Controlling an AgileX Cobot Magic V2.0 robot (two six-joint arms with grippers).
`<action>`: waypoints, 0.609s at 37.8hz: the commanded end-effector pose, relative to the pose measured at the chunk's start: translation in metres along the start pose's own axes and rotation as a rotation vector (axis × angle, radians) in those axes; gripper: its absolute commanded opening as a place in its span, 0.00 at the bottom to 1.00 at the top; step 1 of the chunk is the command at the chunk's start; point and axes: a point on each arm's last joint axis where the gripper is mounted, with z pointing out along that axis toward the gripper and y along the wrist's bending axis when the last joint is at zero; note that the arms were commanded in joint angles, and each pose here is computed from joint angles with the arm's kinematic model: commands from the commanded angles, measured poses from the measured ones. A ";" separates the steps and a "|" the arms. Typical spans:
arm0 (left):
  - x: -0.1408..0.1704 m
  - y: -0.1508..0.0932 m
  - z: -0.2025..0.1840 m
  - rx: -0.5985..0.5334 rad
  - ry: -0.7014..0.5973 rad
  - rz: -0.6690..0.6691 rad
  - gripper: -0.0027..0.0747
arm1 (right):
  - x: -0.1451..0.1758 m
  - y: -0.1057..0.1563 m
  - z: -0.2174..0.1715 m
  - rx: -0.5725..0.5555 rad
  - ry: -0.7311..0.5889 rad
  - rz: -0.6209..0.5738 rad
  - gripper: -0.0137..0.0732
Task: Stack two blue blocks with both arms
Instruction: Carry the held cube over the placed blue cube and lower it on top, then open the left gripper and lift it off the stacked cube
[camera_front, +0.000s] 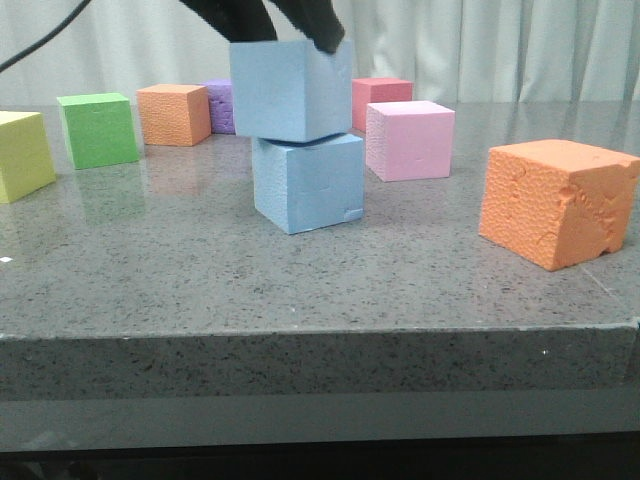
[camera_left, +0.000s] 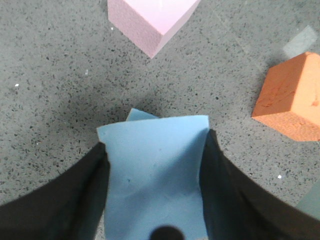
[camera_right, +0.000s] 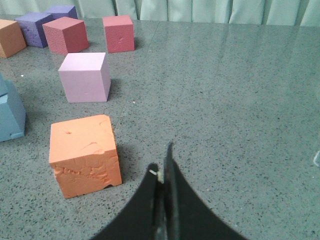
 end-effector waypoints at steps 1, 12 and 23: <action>-0.007 -0.011 -0.025 0.015 -0.118 0.016 0.44 | -0.015 0.000 -0.001 0.010 -0.096 -0.010 0.08; -0.007 -0.011 -0.024 0.014 -0.125 0.029 0.70 | -0.014 0.000 -0.001 0.010 -0.095 -0.010 0.08; -0.007 -0.011 -0.025 0.014 -0.127 0.029 0.74 | -0.014 0.000 -0.001 0.010 -0.095 -0.010 0.08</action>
